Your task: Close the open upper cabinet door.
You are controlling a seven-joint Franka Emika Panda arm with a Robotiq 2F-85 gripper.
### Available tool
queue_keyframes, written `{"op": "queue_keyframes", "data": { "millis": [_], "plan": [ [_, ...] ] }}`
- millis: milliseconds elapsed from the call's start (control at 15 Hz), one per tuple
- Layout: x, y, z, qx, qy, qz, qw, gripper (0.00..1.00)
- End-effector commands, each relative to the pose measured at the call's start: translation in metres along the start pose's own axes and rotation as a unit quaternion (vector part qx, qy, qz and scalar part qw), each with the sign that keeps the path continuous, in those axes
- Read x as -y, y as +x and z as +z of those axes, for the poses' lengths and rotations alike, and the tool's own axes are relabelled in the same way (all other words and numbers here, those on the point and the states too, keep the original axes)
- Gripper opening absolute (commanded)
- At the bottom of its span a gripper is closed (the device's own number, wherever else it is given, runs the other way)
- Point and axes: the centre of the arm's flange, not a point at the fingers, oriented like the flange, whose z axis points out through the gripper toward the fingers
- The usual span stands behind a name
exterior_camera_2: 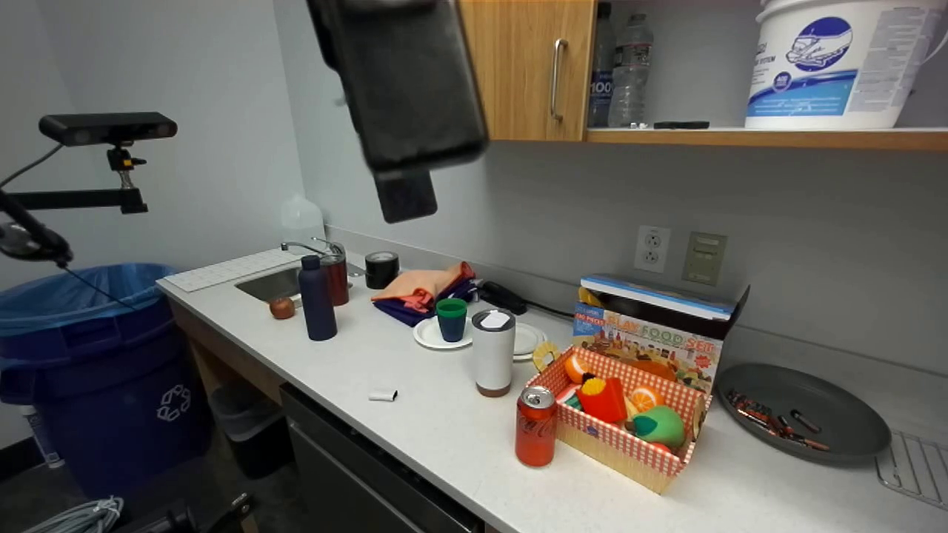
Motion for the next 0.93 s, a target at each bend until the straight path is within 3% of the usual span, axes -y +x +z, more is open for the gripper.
{"op": "queue_keyframes", "data": {
  "millis": [0,333,600,867],
  "plan": [
    [-0.007,0.012,0.0,-0.006,-0.001,0.019,0.9998,1.0],
    [-0.051,0.05,-0.014,-0.041,0.008,0.122,0.9916,1.0],
    [-0.082,0.082,-0.021,-0.092,0.011,0.19,0.9774,1.0],
    [-0.092,0.11,-0.03,-0.162,0.022,0.235,0.9581,1.0]
  ]
}}
